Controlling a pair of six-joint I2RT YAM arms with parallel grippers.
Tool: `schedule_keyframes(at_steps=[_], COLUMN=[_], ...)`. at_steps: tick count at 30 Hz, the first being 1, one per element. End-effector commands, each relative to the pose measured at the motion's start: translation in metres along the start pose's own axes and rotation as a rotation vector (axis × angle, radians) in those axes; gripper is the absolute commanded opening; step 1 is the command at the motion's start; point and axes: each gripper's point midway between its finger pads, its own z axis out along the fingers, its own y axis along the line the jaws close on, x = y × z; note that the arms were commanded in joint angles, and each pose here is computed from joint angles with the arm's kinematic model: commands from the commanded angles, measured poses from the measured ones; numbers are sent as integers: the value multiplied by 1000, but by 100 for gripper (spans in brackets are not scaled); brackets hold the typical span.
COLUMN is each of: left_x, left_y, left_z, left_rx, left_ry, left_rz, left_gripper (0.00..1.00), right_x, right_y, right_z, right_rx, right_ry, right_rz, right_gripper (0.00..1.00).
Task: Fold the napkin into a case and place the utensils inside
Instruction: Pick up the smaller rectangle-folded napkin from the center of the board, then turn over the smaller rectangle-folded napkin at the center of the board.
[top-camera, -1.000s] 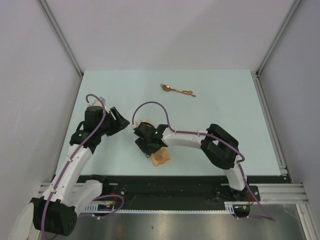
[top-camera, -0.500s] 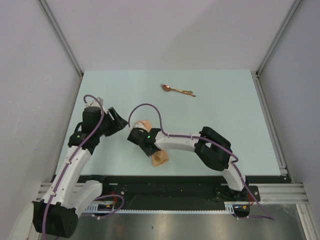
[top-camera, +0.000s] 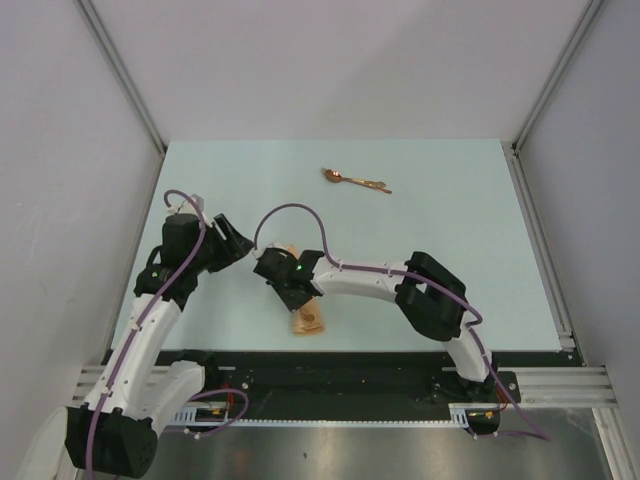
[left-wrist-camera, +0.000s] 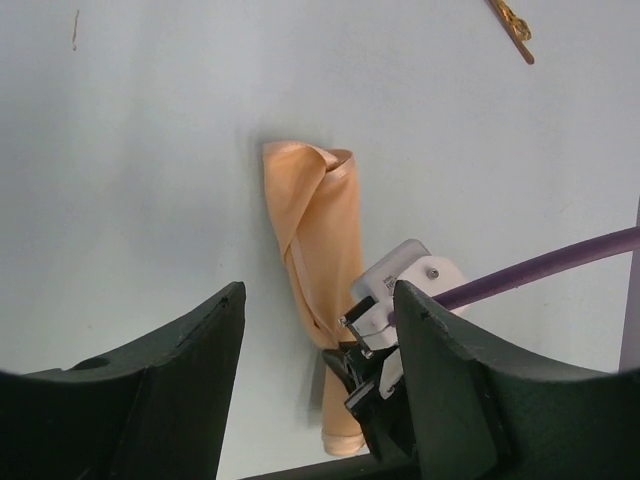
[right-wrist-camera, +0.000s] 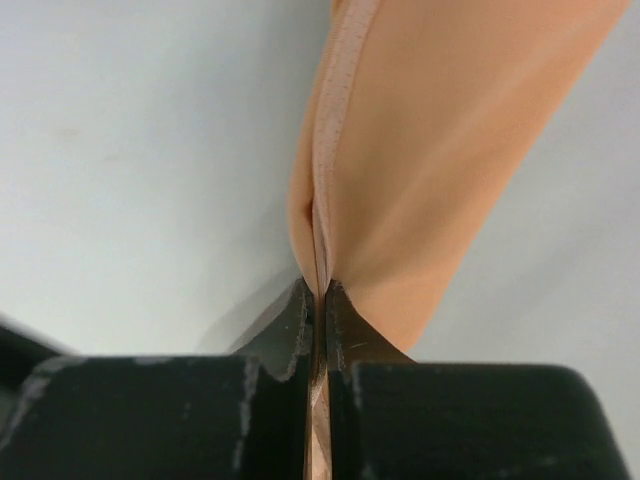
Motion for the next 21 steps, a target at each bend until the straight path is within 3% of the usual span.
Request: schedule_keyframes(at_steps=[1,5,11,13,14,16,17,19,21], left_x=[-4,-4,-5,-4,-5,-3,-4,-3,-2], left_y=[-10,-10,-12,-12,-13,-14,-15,-16,-16], left_z=[-7,-8,-7,-5,-4,-2,-1,1,4], left_rx=[47,50,53,52,55,61,68,74,77], left_ry=[-10,-9,-6,2,3,11,5,11,22], left_rz=[21,21,17,14,11,5,5,0,-2], left_gripper=[66,66,66,66,66,66,66,66,66], right_x=[-69,-69,-90,-71,-79,-57,-65,-48,-48], right_y=[40,42,38,29,19,14,4,-1,-10], right_z=[-72,-86,-114,-102,-109,-95,-99,-86,-88], right_rx=[-375,-562,-911,-958,-1021,-1071,-1104,-1129,-1166], right_ry=[-210,-229,-374,-333,-389,-319,-383,-335,-382], right_rz=[139,247,428,525,529,614,618,674,688], right_gripper=[0,0,0,0,0,0,0,0,0])
